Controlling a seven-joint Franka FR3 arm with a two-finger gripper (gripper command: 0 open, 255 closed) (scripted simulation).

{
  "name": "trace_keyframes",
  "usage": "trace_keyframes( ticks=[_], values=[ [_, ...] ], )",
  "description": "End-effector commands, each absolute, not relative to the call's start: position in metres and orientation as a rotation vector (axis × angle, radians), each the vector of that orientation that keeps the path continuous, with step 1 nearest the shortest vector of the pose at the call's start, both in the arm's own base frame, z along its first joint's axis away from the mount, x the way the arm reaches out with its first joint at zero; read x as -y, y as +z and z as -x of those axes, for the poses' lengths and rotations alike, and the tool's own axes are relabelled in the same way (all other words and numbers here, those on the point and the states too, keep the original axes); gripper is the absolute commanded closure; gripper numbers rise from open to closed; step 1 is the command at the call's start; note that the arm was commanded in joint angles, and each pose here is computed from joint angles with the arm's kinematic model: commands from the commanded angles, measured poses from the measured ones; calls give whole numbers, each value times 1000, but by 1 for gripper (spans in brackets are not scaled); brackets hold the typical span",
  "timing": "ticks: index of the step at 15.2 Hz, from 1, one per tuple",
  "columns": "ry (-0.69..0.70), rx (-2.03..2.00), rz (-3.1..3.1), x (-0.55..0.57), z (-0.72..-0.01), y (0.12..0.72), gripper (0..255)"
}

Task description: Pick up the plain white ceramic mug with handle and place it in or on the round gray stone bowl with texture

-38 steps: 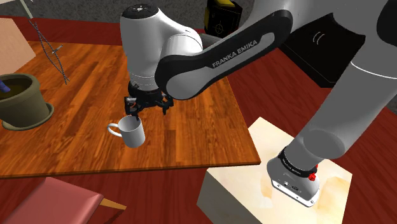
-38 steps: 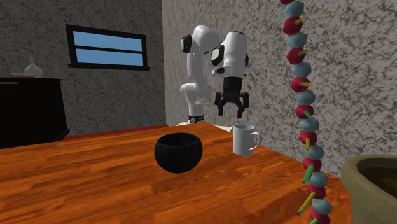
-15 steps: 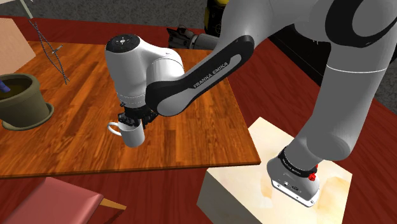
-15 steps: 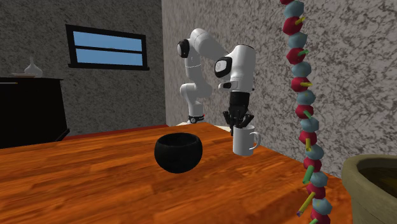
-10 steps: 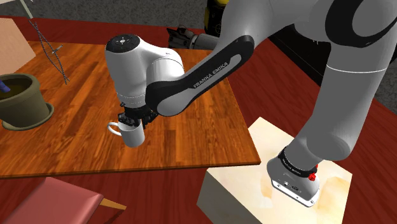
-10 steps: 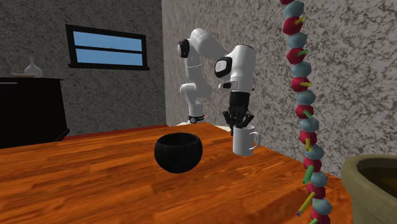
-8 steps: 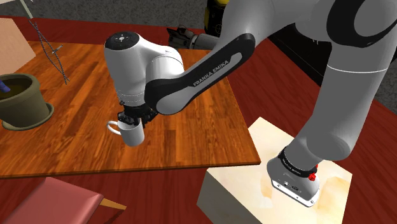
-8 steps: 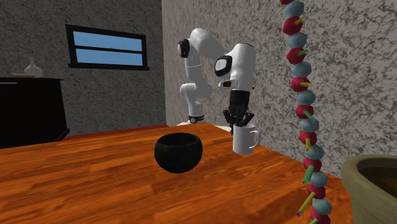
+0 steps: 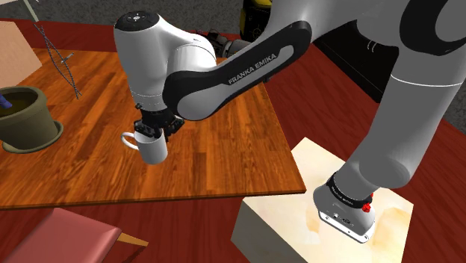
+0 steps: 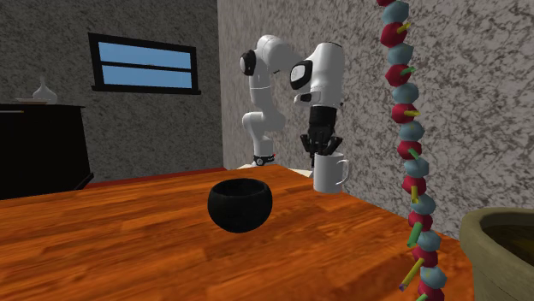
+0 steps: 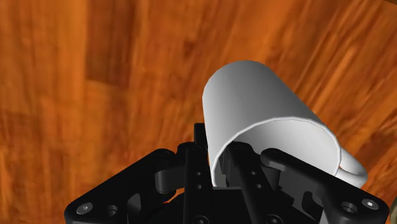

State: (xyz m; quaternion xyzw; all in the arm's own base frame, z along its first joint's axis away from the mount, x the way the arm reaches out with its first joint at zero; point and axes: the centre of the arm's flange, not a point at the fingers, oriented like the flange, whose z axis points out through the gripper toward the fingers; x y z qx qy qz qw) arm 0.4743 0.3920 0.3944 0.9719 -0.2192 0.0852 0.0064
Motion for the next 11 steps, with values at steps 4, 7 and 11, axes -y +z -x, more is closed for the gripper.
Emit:
trace_keyframes(
  ticks=[4,7,11],
  values=[
    [266,686,-3041,-392,-474,421,255],
    [266,686,-3041,-392,-474,437,255],
    [266,686,-3041,-392,-474,458,255]
  ],
)
